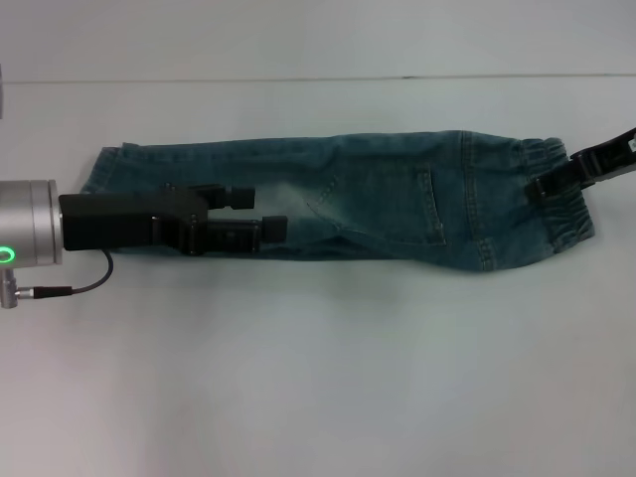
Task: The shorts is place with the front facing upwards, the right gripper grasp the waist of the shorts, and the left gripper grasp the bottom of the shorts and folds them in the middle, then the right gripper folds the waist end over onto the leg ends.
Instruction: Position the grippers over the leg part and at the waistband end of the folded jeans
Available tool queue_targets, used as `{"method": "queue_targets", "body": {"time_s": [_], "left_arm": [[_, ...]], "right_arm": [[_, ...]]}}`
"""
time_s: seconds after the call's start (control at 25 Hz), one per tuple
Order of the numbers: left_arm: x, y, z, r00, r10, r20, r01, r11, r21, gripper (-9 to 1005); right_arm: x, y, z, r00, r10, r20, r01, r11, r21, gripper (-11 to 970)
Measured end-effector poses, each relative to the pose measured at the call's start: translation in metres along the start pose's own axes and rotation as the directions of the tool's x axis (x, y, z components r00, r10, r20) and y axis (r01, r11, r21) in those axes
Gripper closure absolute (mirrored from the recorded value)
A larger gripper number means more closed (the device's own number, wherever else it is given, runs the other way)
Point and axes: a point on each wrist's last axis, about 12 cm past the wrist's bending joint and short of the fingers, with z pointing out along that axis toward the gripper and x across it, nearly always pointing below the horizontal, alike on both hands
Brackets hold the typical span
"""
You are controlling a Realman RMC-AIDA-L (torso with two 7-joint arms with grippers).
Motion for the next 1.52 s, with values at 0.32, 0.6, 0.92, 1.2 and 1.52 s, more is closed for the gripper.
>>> {"method": "queue_targets", "body": {"time_s": [0.32,0.6,0.92,1.2,1.52], "left_arm": [[0.002,0.001,0.003,1.0,-0.011,0.001,0.011,1.0,0.002,94],[0.001,0.001,0.004,1.0,-0.007,0.001,0.007,1.0,0.005,94],[0.001,0.001,0.005,1.0,-0.009,0.001,0.009,1.0,0.006,94],[0.003,0.0,0.005,1.0,-0.017,0.001,0.017,1.0,0.007,93],[0.004,0.0,0.006,1.0,-0.029,0.001,0.029,0.999,0.014,93]], "right_arm": [[0.002,-0.011,-0.002,1.0,-0.006,-0.005,0.007,0.997,0.08,81],[0.003,-0.011,0.009,1.0,-0.012,0.009,0.011,0.994,0.111,82],[0.004,-0.004,0.024,0.999,-0.03,0.013,0.028,0.993,0.112,84],[0.004,0.004,0.039,0.998,-0.05,0.025,0.046,0.991,0.123,85],[0.004,0.008,0.047,0.997,-0.078,0.027,0.073,0.987,0.146,86]]}}
